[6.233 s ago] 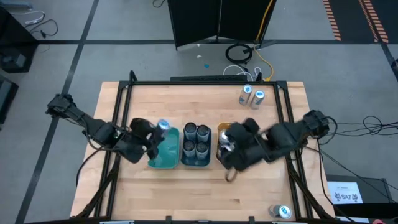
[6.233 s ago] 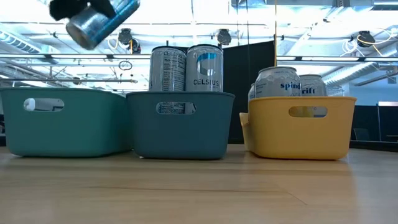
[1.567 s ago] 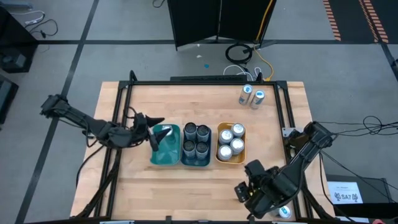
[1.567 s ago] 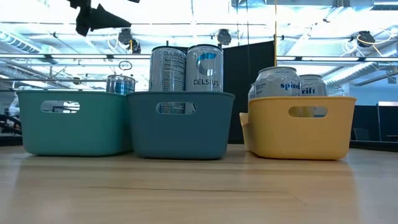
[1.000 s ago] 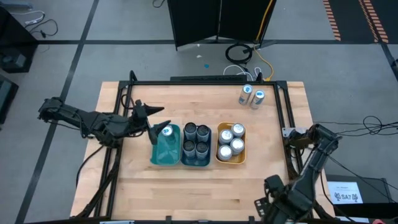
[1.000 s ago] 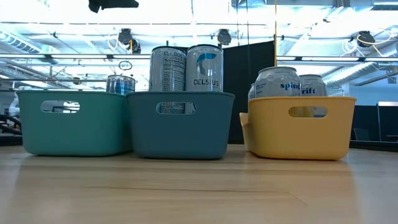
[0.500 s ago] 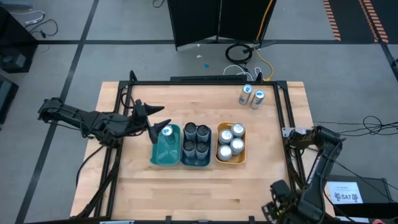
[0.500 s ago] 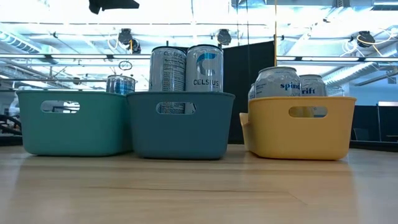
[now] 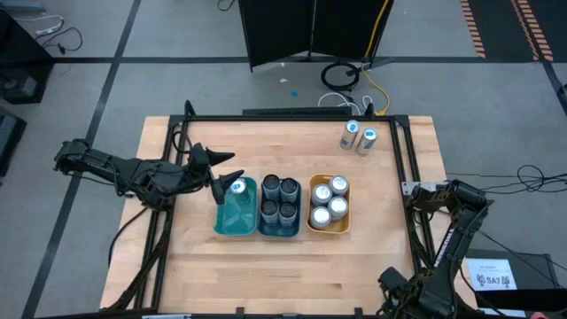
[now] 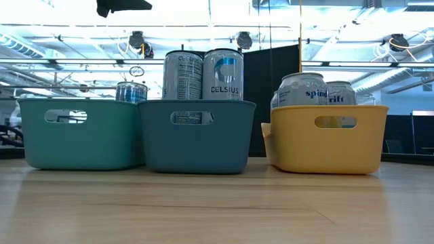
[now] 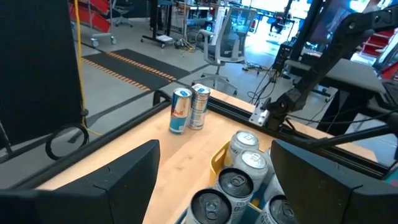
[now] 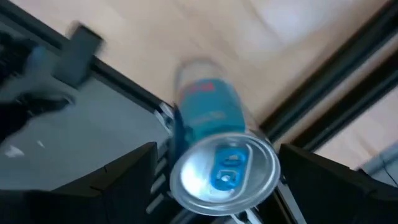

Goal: Sort soda cans
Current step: Move the bottom blue soda can to the center of the table

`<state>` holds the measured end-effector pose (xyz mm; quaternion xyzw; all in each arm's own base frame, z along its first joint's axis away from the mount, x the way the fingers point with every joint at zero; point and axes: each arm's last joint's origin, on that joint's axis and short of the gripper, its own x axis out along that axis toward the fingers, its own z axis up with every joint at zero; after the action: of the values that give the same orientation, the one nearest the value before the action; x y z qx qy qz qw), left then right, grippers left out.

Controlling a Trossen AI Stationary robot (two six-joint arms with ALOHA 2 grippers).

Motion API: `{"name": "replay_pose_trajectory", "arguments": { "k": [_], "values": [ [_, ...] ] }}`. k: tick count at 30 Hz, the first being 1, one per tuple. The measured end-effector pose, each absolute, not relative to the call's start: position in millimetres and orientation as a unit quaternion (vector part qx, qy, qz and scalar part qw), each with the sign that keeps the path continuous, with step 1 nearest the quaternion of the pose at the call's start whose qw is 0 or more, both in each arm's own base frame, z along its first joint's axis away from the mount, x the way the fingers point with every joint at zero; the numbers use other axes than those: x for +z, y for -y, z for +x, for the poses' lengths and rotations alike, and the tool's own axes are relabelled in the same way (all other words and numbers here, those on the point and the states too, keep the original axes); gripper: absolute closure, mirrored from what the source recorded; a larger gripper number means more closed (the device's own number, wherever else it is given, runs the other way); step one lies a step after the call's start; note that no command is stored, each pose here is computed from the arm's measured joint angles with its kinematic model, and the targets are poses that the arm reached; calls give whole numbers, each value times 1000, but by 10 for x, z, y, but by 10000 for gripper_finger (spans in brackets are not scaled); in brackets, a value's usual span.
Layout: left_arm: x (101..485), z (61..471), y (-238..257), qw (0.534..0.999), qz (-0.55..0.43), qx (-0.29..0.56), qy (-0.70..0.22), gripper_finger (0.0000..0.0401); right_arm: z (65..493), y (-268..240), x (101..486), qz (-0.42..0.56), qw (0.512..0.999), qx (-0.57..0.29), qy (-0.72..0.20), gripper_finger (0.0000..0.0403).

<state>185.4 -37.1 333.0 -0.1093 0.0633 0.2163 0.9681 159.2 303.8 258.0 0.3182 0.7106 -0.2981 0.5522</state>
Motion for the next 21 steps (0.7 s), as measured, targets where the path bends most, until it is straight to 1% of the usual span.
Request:
{"name": "replay_pose_trajectory", "arguments": {
  "k": [2,5,7,9,13,14,19,21],
  "values": [
    [3329,1855,374,969,-113,212,-64,86,1585,-3044,2524,315,542,-290,-723,74],
    [3329,1856,376,968,-123,209,-63,86,1592,-3066,2482,315,545,-270,-728,75],
    [3329,1856,377,968,-123,208,-63,86,1596,-3067,2474,314,547,-265,-730,85],
    [3327,1856,376,968,-123,208,-63,86,1595,-3064,2474,312,547,-266,-730,107],
    [3327,1856,377,969,-123,207,-63,86,1595,-3064,2475,308,550,-259,-732,174],
    [3327,1856,378,969,-123,205,-64,86,1596,-3063,2476,308,551,-258,-732,182],
    [3327,1858,382,970,-124,199,-65,86,1629,-3021,2517,318,554,-261,-724,182],
    [3324,1859,386,971,-125,191,-67,86,1675,-2948,2595,332,573,-262,-702,182]
  ]
}}
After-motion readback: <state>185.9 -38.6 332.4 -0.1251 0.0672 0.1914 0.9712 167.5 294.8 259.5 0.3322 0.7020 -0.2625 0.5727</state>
